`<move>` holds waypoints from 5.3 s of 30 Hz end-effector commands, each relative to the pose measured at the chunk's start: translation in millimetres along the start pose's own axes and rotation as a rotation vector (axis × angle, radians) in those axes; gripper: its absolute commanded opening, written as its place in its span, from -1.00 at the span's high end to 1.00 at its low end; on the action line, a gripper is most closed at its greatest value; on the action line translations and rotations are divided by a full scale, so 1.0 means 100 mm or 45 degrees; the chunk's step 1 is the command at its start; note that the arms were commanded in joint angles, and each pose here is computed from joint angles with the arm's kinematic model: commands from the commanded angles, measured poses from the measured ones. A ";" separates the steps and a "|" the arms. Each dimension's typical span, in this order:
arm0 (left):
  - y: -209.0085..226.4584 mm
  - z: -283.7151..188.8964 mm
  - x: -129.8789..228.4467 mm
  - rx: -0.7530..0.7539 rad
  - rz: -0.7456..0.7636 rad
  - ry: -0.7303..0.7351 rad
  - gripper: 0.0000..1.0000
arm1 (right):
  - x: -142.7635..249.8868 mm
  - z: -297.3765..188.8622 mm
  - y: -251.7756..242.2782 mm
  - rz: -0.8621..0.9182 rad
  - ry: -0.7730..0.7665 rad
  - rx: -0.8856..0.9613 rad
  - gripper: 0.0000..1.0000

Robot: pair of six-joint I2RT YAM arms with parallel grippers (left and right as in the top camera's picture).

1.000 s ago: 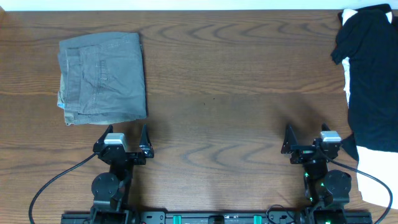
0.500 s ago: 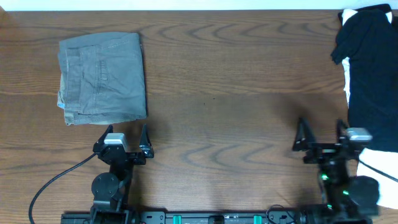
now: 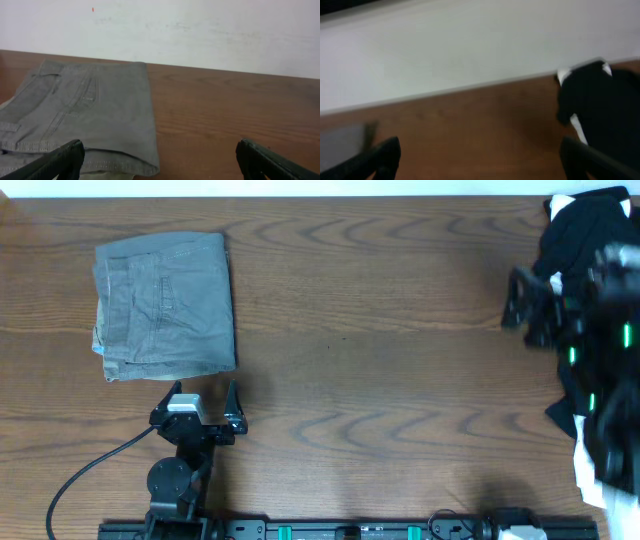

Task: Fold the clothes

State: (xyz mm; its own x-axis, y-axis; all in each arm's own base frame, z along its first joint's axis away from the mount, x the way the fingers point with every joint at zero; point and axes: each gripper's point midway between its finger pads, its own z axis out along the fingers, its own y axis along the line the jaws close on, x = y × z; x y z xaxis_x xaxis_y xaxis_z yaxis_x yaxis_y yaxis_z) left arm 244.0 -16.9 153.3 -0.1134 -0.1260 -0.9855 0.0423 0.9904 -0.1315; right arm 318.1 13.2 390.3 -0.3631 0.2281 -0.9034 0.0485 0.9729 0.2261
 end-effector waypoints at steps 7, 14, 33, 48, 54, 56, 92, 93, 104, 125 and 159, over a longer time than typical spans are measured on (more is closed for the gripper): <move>0.09 0.01 0.16 -0.054 0.023 0.058 -0.96 | -0.19 1.21 -0.80 0.030 0.333 0.297 -0.99; 0.09 0.01 0.16 -0.053 0.023 0.058 -0.96 | 0.38 2.28 -1.55 0.147 0.485 0.338 -0.98; 0.09 0.01 0.16 -0.054 0.023 0.058 -0.96 | 1.85 3.38 -2.62 0.347 0.675 0.462 -0.12; 0.09 0.01 0.16 -0.054 0.023 0.058 -0.96 | 2.15 3.58 -2.61 0.395 0.703 0.383 0.49; 0.09 0.01 0.16 -0.054 0.023 0.058 -0.96 | 2.14 3.59 -2.57 0.407 0.699 0.363 0.98; 0.09 0.01 0.16 -0.054 0.023 0.058 -0.96 | 2.11 3.59 -2.57 0.404 0.691 0.363 0.98; 0.09 0.01 0.16 -0.054 0.023 0.058 -0.96 | 1.03 2.73 -0.25 0.294 0.726 -0.212 0.97; 0.09 0.01 0.16 -0.054 0.023 0.058 -0.96 | 1.08 2.73 -0.12 0.275 0.744 -0.235 0.98; 0.09 0.01 0.16 -0.054 0.023 0.058 -0.96 | 1.99 2.38 1.56 0.029 1.010 -0.520 0.83; 0.09 0.01 0.16 -0.054 0.023 0.058 -0.96 | 3.02 1.67 2.71 -0.258 1.226 -0.710 0.76; -0.55 -0.03 0.30 0.415 -0.124 0.183 -0.96 | 2.80 1.56 3.16 -0.114 1.173 -1.011 0.88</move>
State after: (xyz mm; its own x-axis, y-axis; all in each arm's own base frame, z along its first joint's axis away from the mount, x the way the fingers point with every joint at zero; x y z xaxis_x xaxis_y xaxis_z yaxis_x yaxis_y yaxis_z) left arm 240.6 -56.3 148.3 -0.1794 -0.1798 -0.9672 0.2517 0.9420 -0.2219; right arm 378.8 387.7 147.8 -0.8677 -0.2719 -0.4162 -0.4863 0.6381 0.5969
